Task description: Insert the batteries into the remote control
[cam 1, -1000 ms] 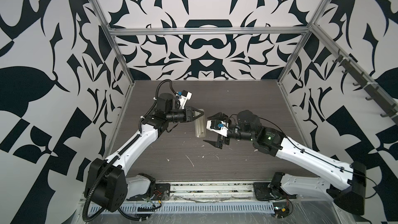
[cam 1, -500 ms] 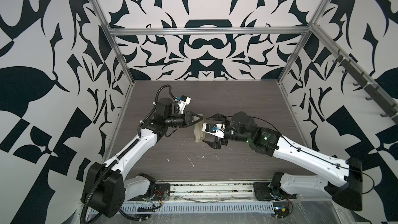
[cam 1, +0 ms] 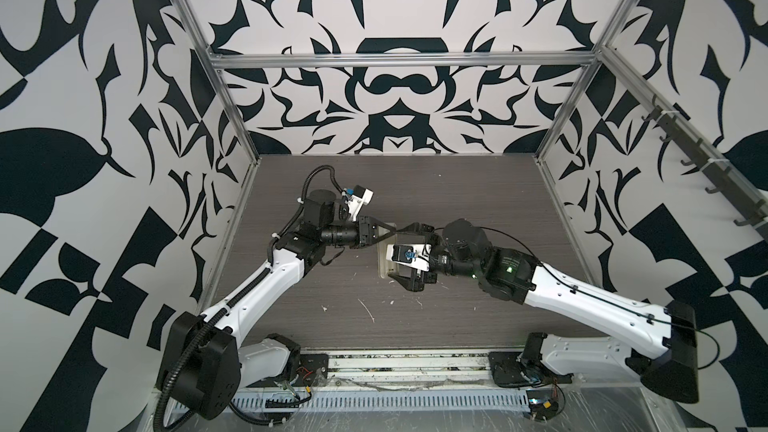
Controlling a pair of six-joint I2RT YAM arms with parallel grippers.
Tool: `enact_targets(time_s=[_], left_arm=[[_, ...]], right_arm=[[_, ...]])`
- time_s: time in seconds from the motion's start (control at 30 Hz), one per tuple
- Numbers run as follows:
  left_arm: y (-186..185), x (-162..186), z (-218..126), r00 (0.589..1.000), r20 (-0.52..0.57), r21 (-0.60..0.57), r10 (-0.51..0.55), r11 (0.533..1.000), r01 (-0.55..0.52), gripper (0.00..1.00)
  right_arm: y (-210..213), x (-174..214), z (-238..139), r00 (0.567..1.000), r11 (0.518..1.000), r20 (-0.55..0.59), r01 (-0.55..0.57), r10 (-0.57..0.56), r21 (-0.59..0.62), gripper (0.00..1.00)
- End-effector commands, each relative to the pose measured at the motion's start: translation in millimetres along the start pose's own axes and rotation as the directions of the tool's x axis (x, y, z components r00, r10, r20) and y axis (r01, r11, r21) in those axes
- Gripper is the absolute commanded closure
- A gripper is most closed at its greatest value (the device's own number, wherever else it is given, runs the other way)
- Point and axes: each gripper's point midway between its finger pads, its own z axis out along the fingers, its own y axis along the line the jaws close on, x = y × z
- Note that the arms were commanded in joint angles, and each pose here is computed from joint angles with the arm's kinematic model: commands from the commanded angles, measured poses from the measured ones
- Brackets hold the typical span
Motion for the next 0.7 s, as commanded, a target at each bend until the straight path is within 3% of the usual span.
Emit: enact_targets(time_s=[0.0, 0.67], left_arm=[[-15.7, 3.6, -3.6, 1.000, -0.009, 0.048, 0.030, 0.998, -0.030, 1.00], [-25.5, 13.0, -4.6, 0.998, -0.037, 0.086, 0.045, 0.995, -0.041, 1.00]], right_arm=[[-10.3, -20.0, -8.5, 0.999, 0.999, 0.037, 0.023, -0.024, 0.038, 0.01], [-8.1, -20.8, -6.8, 0.998, 0.997, 0.023, 0.051, -0.053, 0.059, 0.02]])
